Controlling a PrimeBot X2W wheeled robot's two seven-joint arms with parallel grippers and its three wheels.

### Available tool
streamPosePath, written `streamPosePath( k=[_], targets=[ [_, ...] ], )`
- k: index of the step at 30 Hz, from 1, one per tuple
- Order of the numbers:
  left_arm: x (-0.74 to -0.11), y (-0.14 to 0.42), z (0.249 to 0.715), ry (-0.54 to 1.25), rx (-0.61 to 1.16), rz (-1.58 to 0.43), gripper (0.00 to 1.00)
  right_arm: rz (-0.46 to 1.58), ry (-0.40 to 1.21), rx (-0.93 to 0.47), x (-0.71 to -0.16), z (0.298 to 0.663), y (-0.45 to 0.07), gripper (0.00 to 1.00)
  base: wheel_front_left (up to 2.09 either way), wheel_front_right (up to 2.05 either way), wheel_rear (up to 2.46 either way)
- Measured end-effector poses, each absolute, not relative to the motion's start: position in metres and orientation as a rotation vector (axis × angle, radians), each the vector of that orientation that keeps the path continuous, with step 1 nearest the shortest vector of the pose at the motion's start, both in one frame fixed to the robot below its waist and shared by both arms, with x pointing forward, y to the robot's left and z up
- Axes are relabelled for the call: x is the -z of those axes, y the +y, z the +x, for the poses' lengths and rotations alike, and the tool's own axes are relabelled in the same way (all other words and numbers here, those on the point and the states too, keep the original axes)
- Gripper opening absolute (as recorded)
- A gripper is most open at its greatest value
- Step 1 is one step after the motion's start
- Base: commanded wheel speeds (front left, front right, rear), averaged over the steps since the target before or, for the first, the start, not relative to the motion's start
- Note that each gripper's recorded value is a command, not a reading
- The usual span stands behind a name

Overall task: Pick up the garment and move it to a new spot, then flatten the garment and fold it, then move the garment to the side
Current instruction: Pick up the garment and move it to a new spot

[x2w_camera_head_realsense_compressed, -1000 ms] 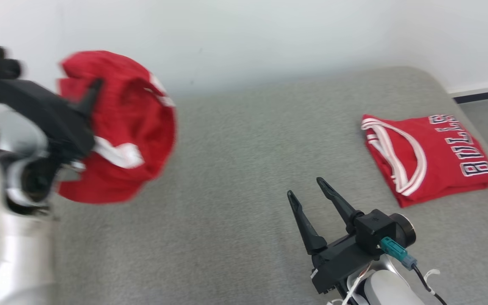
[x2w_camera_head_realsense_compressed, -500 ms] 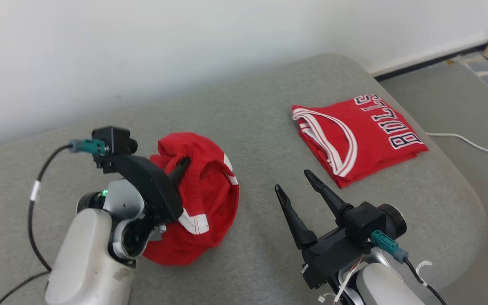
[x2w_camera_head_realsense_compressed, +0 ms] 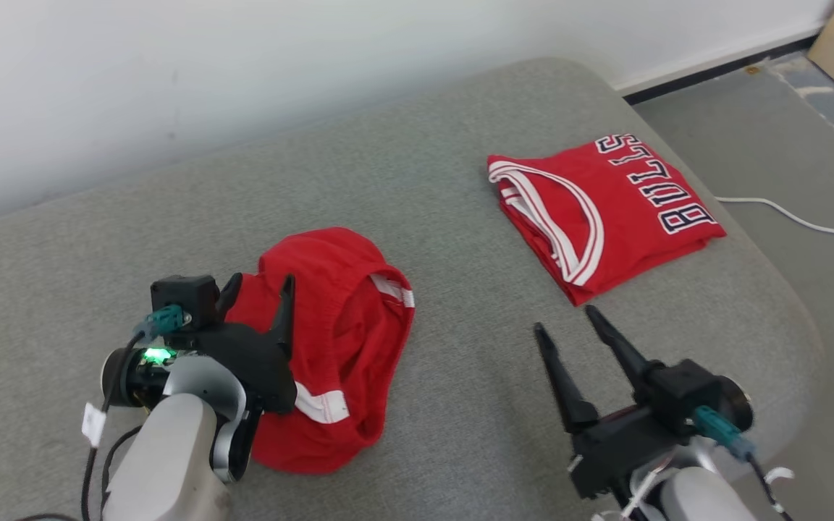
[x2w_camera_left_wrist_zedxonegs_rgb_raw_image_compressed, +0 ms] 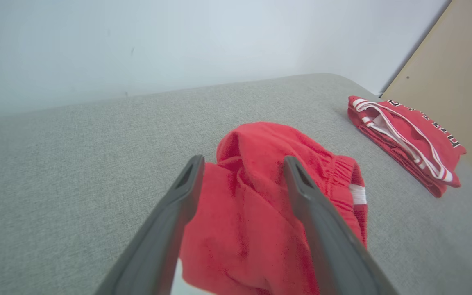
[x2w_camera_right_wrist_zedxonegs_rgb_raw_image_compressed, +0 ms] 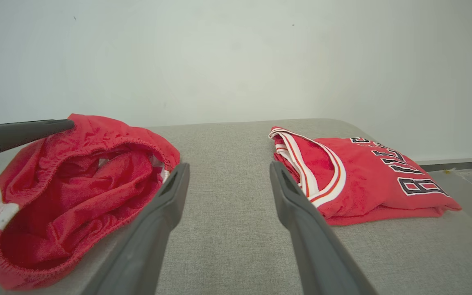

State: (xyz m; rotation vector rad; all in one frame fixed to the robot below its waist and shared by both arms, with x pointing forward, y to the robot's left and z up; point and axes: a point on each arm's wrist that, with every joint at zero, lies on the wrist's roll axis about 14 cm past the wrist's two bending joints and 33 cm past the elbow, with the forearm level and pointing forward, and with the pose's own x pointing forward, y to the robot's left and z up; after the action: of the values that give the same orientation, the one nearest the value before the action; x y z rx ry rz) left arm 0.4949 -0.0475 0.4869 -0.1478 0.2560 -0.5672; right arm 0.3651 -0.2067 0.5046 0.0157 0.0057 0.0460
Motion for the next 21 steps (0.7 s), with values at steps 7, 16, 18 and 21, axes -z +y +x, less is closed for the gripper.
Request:
streamPosePath(
  k=[7, 16, 18, 21],
  targets=[
    [-0.51, 0.015, 0.485, 0.02, 0.396, -0.219, 1.0, 0.015, -0.001, 0.02, -0.505, 0.359, -0.229, 1.0, 0.0, 0.0, 0.0],
    [-0.532, 0.124, 0.437, -0.117, 0.129, -0.21, 1.0, 0.005, -0.034, -0.049, -0.518, 0.362, -0.208, 1.0, 0.0, 0.0, 0.0],
    [-0.529, 0.141, 0.422, -0.122, 0.093, -0.184, 1.0, 0.008, -0.03, -0.07, -0.517, 0.361, -0.2, 1.0, 0.0, 0.0, 0.0],
    [-0.526, 0.157, 0.409, -0.119, 0.059, -0.172, 1.0, 0.008, -0.034, -0.088, -0.518, 0.36, -0.195, 1.0, 0.0, 0.0, 0.0]
  ],
)
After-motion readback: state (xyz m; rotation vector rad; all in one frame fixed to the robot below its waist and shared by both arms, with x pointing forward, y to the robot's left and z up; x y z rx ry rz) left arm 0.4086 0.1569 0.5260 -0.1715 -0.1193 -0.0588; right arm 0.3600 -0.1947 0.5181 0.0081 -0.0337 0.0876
